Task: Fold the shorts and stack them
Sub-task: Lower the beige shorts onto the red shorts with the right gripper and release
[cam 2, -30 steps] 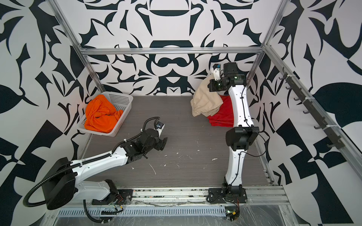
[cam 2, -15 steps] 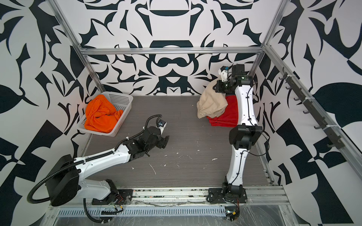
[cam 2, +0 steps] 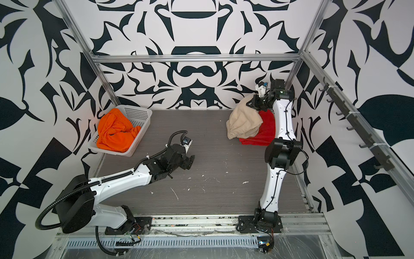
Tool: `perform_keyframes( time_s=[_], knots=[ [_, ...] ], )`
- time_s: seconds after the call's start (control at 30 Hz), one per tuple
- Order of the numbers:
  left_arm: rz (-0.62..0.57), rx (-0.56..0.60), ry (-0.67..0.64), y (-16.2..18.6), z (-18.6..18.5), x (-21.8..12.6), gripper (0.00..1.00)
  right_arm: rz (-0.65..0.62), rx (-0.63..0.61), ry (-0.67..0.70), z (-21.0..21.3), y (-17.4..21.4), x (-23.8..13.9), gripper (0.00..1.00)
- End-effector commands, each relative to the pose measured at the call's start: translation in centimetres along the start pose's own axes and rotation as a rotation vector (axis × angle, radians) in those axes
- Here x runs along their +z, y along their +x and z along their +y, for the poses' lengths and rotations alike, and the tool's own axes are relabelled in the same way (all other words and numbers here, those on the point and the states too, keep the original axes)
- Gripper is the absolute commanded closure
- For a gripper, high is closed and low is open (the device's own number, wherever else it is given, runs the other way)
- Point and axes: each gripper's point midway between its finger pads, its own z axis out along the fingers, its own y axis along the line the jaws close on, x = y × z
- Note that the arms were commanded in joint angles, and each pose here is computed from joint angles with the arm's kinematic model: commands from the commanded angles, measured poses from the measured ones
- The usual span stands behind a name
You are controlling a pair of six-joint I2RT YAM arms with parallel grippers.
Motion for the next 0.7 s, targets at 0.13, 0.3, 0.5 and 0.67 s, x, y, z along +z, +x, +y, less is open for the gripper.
perform_keyframes(
  time_s=[0.13,0.3,0.5,0.67],
  knots=[
    [-0.031,-0.012,0.02,-1.7,-0.4,0.1,0.16,-0.118,-0.16,-0.159,11.0,-1.1,-3.8,1.0],
    [-0.031,-0.012,0.023,-1.8,-0.4,-0.1,0.16,-0.073,-0.172,-0.201,14.3,0.3,-1.6,1.0],
    [-0.034,-0.015,0.019,-1.7,-0.2,-0.5,0.16,-0.02,-0.083,-0.213,14.4,1.3,2.1,1.0],
    [-0.031,-0.022,0.014,-1.5,0.0,-0.7,0.16,0.021,0.028,-0.153,10.2,1.7,5.7,1.0]
  ],
)
